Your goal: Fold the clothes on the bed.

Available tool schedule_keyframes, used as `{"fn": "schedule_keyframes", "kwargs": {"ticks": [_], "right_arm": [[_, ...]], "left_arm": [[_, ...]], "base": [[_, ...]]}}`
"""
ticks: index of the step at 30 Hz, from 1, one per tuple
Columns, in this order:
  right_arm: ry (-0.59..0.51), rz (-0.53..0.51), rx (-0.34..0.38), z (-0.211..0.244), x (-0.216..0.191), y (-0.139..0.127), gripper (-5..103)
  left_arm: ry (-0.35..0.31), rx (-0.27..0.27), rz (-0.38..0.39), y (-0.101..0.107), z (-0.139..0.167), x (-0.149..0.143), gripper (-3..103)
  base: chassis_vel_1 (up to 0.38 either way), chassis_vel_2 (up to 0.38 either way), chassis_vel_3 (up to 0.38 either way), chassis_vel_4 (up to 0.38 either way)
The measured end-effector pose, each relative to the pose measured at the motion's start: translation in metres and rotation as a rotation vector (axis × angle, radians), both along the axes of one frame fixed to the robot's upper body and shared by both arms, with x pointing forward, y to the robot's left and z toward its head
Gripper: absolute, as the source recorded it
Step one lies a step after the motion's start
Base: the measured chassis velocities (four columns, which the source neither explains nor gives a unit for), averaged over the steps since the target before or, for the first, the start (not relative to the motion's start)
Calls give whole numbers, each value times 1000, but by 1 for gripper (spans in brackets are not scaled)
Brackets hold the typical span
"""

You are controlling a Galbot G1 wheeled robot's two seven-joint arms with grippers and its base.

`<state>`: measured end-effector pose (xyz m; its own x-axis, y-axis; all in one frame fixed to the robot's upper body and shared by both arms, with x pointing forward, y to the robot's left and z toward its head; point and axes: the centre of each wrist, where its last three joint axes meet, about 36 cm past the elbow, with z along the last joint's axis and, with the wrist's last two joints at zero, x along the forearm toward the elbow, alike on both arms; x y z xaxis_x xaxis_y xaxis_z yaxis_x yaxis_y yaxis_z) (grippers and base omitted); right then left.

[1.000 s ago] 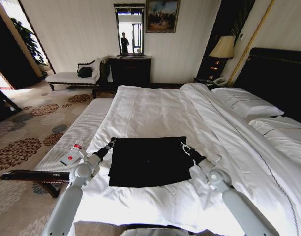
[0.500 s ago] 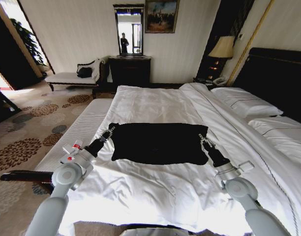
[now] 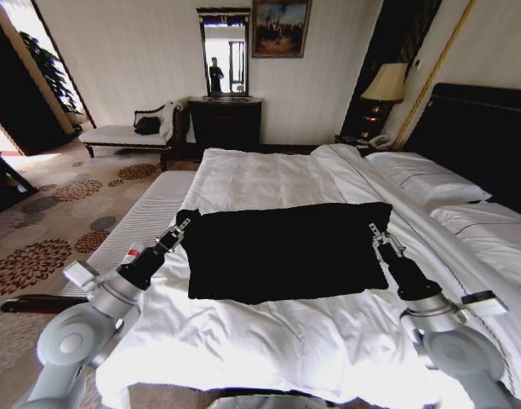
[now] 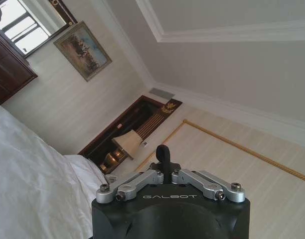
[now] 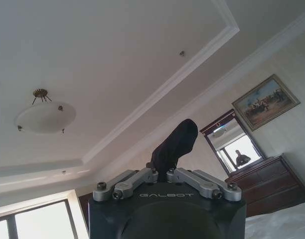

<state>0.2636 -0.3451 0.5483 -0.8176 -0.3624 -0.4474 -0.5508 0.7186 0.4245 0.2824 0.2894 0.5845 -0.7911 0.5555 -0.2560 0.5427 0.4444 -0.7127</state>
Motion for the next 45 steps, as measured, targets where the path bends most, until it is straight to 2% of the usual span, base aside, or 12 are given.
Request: {"fn": "schedule_keyframes", "kwargs": {"ticks": [3,6,9,12,16,18,20,21,24,33,39,45], "right_arm": [[27,-26,7,15,-9,10,1],[125,-108,18,29,-14,17,1],[307,-215,1,37,-7,20,1],[407,-255,-26,25,9,17,1],[546,-251,-64,-17,59,11,1],[650,-224,-89,-58,102,10,1],[679,-227,-104,-75,119,9,1],[704,-225,-135,-98,145,10,1],[734,-239,-182,-148,201,11,1],[688,-268,-217,-193,262,10,1],[639,-268,-191,-190,267,14,1],[592,-256,-168,-190,248,11,1]], "left_arm": [[39,-3,18,-1,-2,-4,2],[74,-4,32,-1,-5,-7,2],[79,2,34,-1,-5,-6,2],[88,24,27,-2,-7,2,2],[184,66,41,6,-40,42,2],[273,128,65,9,-83,87,2],[298,154,77,9,-99,105,2],[347,198,106,9,-130,137,2],[442,256,172,16,-188,194,2],[411,272,221,6,-202,267,2],[389,271,222,4,-201,270,2],[360,284,227,20,-202,244,2]], "base": [[0,0,0,0],[0,0,0,0],[0,0,0,0],[0,0,0,0],[0,0,0,0],[0,0,0,0],[0,0,0,0],[0,0,0,0],[0,0,0,0],[0,0,0,0],[0,0,0,0],[0,0,0,0]]}}
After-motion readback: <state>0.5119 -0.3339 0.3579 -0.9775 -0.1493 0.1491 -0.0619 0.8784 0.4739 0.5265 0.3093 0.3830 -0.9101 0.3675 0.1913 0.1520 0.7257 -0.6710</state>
